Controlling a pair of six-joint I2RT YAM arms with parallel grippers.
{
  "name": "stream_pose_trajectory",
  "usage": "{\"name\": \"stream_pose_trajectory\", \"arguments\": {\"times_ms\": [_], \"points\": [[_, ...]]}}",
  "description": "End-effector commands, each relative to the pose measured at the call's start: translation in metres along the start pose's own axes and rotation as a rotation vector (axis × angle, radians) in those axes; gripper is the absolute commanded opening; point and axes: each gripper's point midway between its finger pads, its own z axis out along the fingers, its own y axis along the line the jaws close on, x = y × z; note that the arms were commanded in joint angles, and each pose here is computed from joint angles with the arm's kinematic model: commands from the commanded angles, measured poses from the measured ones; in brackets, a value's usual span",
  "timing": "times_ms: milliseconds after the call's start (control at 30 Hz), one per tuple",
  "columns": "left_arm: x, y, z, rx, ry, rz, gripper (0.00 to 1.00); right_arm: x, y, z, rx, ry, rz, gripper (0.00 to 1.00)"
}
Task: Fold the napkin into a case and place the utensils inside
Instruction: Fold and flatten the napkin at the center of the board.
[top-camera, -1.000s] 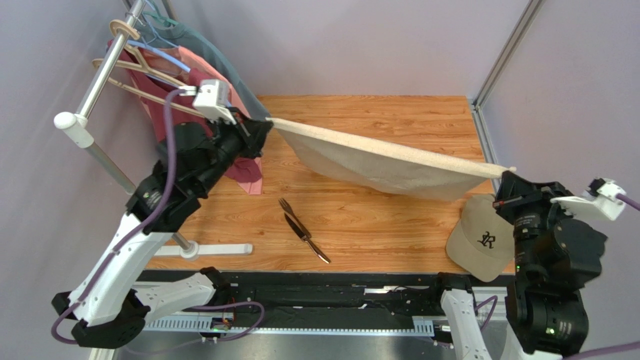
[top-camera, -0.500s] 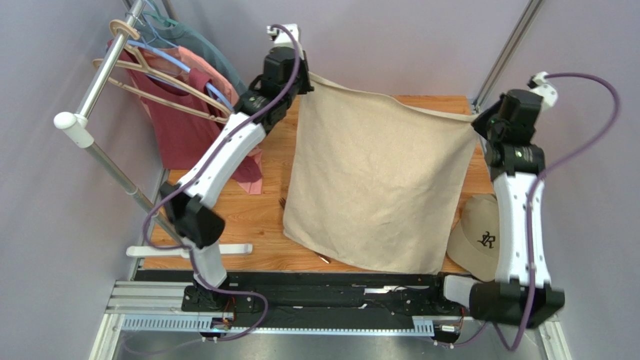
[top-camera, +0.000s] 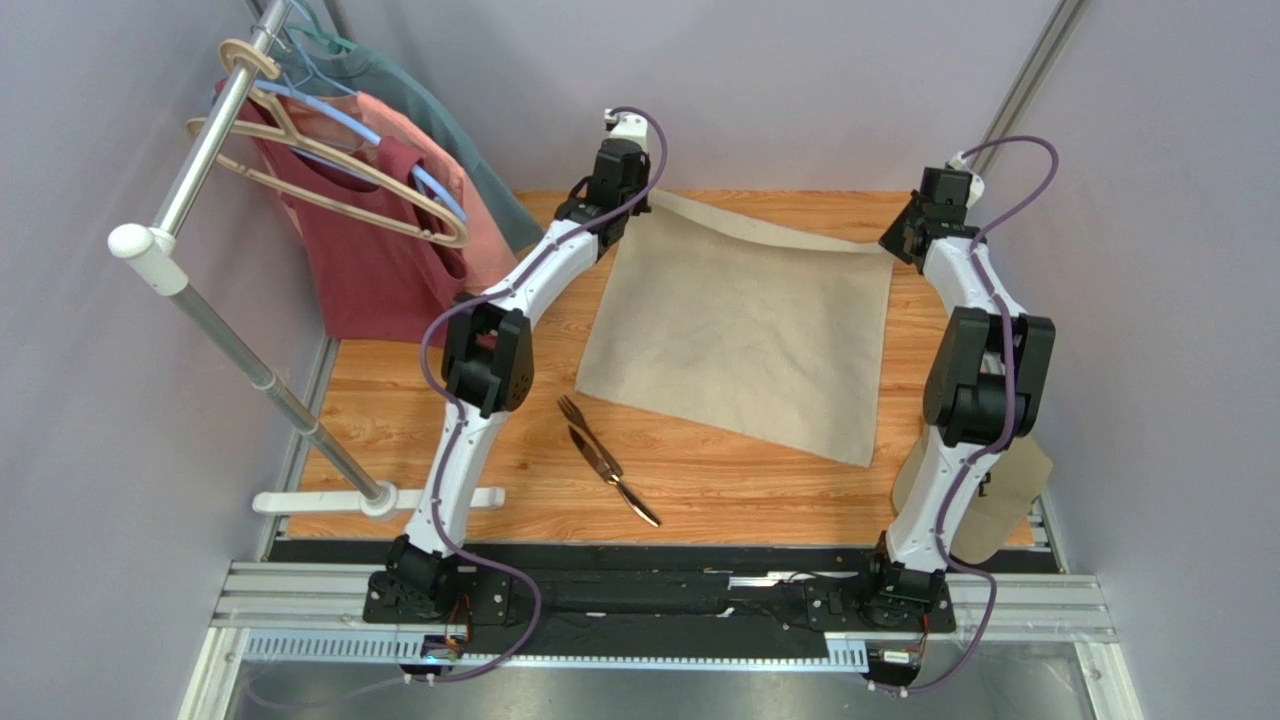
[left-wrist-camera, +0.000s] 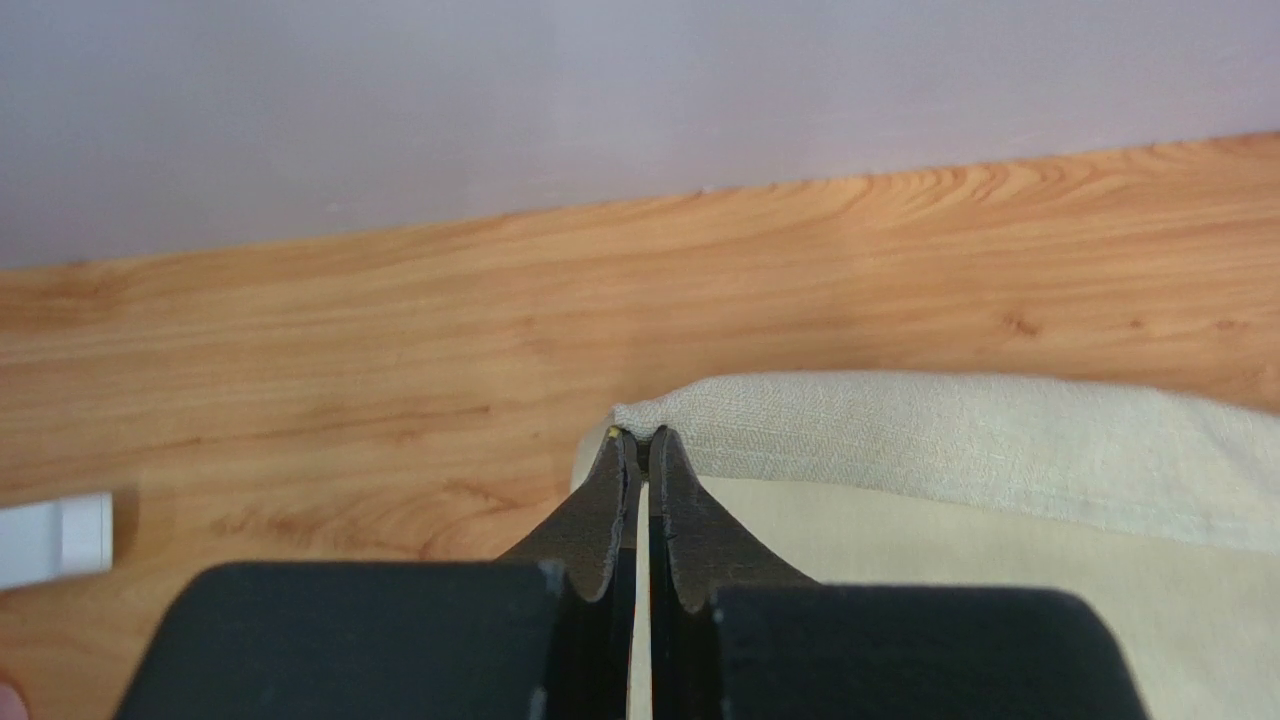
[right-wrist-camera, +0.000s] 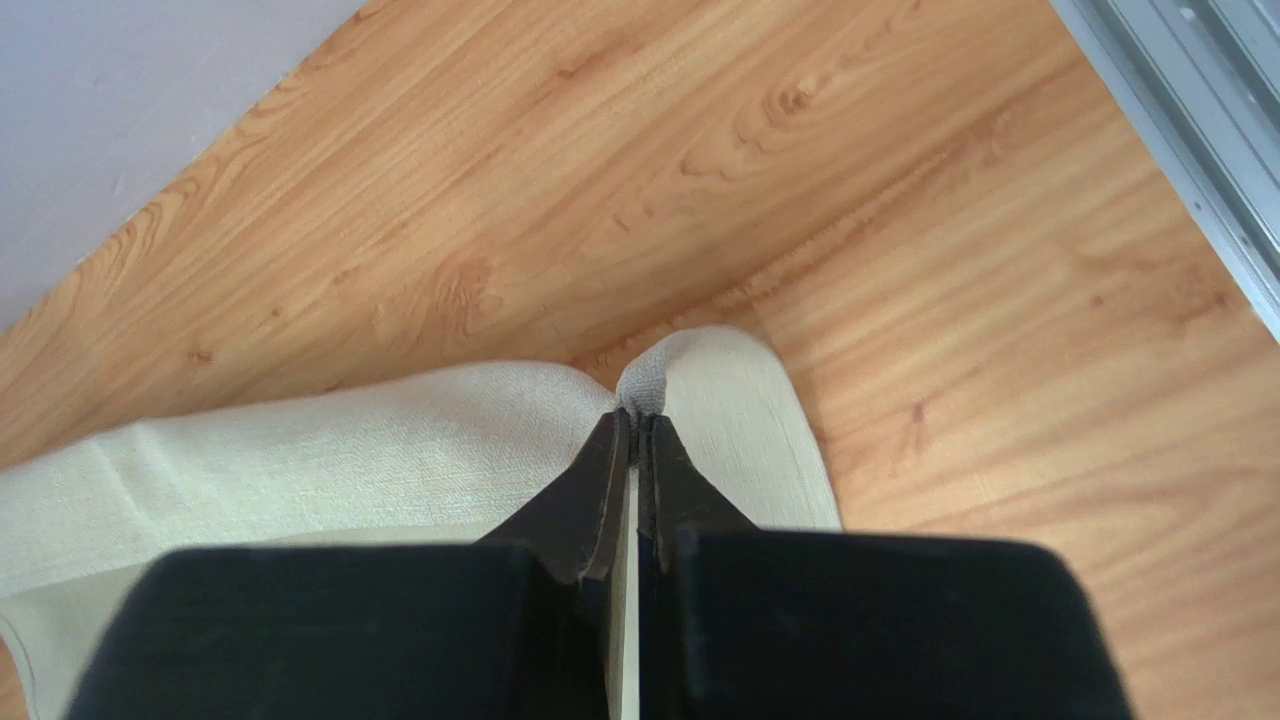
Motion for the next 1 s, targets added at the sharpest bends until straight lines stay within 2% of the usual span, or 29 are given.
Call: {"name": "stream_pose_trajectory", "arguments": {"times_ms": [0, 133, 233, 300, 333, 400, 433, 500, 667, 967], "points": [[-0.089, -0.001, -0.007, 0.052, -0.252, -0.029, 0.0, -0.053, 0.025, 0.01, -0.084, -0.135, -0.01, 0.0], [-0.083, 0.003, 0.002, 0.059, -0.257, -0.036, 0.0, -0.045, 0.022, 0.022, -0.072, -0.109, -0.014, 0.0], [-0.077, 0.004, 0.0, 0.07, -0.219, -0.053, 0.0, -0.041, 0.023, 0.014, -0.07, -0.089, -0.001, 0.0], [-0.065, 0.005, -0.004, 0.069, -0.17, -0.062, 0.0, -0.022, 0.018, 0.005, -0.041, -0.003, 0.012, 0.0], [-0.067, 0.007, -0.016, 0.067, -0.143, -0.069, 0.0, -0.016, 0.02, -0.006, -0.051, 0.03, 0.014, 0.0], [-0.041, 0.015, -0.026, 0.032, -0.037, -0.08, 0.0, 0.01, 0.02, -0.022, -0.052, 0.127, 0.038, 0.0], [-0.05, 0.02, -0.041, 0.015, -0.029, -0.097, 0.0, 0.024, 0.02, -0.039, -0.068, 0.167, 0.054, 0.0], [-0.016, 0.032, -0.058, -0.038, 0.123, -0.128, 0.0, 0.043, 0.025, -0.058, -0.075, 0.205, 0.065, 0.0], [0.013, 0.053, -0.091, -0.101, 0.284, -0.063, 0.0, 0.099, 0.02, -0.108, -0.072, 0.285, 0.071, 0.0], [0.09, 0.053, -0.12, -0.075, 0.531, -0.067, 0.0, 0.138, -0.01, -0.123, -0.035, 0.316, 0.007, 0.0]]}}
